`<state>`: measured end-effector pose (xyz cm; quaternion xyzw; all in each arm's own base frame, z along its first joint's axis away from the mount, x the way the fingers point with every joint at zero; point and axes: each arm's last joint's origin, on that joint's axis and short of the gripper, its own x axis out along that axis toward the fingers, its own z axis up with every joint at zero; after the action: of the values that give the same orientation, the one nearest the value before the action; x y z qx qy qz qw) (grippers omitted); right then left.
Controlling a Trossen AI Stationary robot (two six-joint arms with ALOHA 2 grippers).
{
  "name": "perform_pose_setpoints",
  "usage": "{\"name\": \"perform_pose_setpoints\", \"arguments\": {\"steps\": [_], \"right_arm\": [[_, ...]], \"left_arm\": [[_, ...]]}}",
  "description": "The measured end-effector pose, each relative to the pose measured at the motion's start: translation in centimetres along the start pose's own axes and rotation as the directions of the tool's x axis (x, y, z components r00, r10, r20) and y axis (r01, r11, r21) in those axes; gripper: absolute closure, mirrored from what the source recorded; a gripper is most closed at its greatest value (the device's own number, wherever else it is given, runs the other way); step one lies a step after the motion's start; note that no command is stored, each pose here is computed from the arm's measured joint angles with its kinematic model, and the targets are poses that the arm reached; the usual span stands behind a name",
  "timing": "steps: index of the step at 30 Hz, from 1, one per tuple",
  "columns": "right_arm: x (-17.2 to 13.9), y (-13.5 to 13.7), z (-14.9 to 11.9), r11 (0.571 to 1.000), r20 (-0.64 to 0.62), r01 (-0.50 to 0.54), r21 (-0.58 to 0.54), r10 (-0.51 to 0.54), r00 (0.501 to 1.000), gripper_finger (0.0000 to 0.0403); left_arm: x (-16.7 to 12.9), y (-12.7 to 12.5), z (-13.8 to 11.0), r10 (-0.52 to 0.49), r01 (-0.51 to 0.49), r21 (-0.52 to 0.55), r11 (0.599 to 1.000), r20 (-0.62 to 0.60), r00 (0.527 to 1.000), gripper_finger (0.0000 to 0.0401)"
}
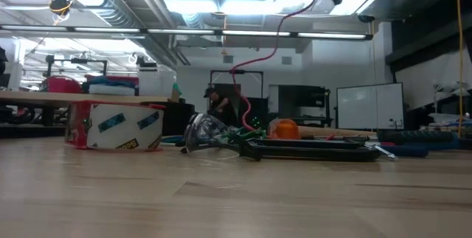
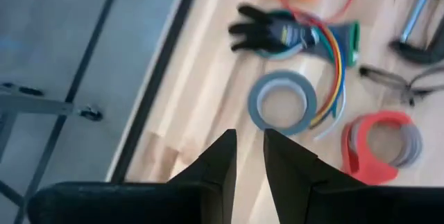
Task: Coil cords
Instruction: Coil the red wire
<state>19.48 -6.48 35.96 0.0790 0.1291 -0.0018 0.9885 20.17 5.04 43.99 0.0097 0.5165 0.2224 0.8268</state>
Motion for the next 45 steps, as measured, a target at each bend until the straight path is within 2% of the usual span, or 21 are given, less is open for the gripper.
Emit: {"name": "perform_pose_setpoints", "arguments": {"steps": [4, 9, 12, 17, 19, 21, 23, 25, 28, 31, 34, 39, 42, 45], "right_arm": [[-1.7, 0.6, -0.5, 0.998, -0.046, 0.022, 0.058, -0.020, 0.999, 0.0398], [-2.9, 0.9, -1.9, 0.987, -0.186, 0.085, 0.138, -0.058, 0.981, 0.0398], [-2.4, 0.6, -3.4, 0.975, -0.242, 0.095, 0.201, -0.045, 0.969, 0.0398], [-0.5, -0.2, -7.7, 0.944, -0.281, 0.064, 0.325, 0.031, 0.959, 0.0398], [0.4, -0.5, -9.2, 0.934, -0.233, 0.021, 0.356, 0.067, 0.970, 0.0398], [1.1, -0.7, -10.1, 0.930, -0.143, -0.030, 0.366, 0.088, 0.986, 0.0398], [1.5, -0.9, -10.7, 0.933, -0.045, -0.078, 0.351, 0.100, 0.994, 0.0398], [1.8, -1.1, -11.0, 0.936, 0.044, -0.115, 0.332, 0.106, 0.993, 0.0398], [2.0, -1.2, -10.5, 0.945, 0.166, -0.143, 0.293, 0.097, 0.981, 0.0398], [2.3, -1.3, -9.9, 0.955, 0.234, -0.148, 0.259, 0.086, 0.968, 0.0398], [2.8, -1.5, -9.7, 0.958, 0.270, -0.158, 0.237, 0.091, 0.959, 0.0398], [4.2, -2.1, -10.0, 0.957, 0.290, -0.167, 0.235, 0.095, 0.952, 0.0398], [5.0, -2.4, -10.1, 0.955, 0.312, -0.180, 0.236, 0.101, 0.945, 0.0398], [5.6, -2.5, -10.3, 0.953, 0.318, -0.207, 0.223, 0.130, 0.939, 0.0398]], "left_arm": [[3.4, -1.4, -0.5, -0.074, 0.076, 0.052, 0.996, -0.036, 0.997, 0.0346], [7.3, -2.8, -2.0, -0.263, 0.256, 0.111, 0.960, 0.049, 0.964, 0.0365], [9.4, -3.1, -3.5, -0.331, 0.322, 0.087, 0.943, 0.113, 0.937, 0.0376], [12.2, -2.9, -6.9, -0.322, 0.331, -0.014, 0.943, 0.193, 0.927, 0.0390], [13.0, -2.9, -8.0, -0.334, 0.352, -0.029, 0.936, 0.251, 0.909, 0.0393], [13.8, -3.1, -8.7, -0.371, 0.399, -0.016, 0.917, 0.337, 0.865, 0.0396], [14.7, -3.4, -9.0, -0.417, 0.456, 0.023, 0.890, 0.445, 0.792, 0.0397], [15.6, -3.8, -9.1, -0.450, 0.502, 0.067, 0.862, 0.556, 0.699, 0.0397], [16.8, -4.4, -8.8, -0.428, 0.531, 0.090, 0.843, 0.711, 0.559, 0.0398], [17.9, -4.9, -8.6, -0.374, 0.552, 0.059, 0.832, 0.794, 0.480, 0.0398], [18.9, -5.6, -8.1, -0.360, 0.555, 0.052, 0.830, 0.810, 0.462, 0.0398], [21.1, -7.1, -7.3, -0.322, 0.512, 0.033, 0.858, 0.811, 0.488, 0.0397], [22.0, -7.8, -6.6, -0.316, 0.515, 0.031, 0.856, 0.821, 0.476, 0.0397], [22.5, -8.3, -5.7, -0.292, 0.485, 0.045, 0.873, 0.845, 0.448, 0.0397]]}}
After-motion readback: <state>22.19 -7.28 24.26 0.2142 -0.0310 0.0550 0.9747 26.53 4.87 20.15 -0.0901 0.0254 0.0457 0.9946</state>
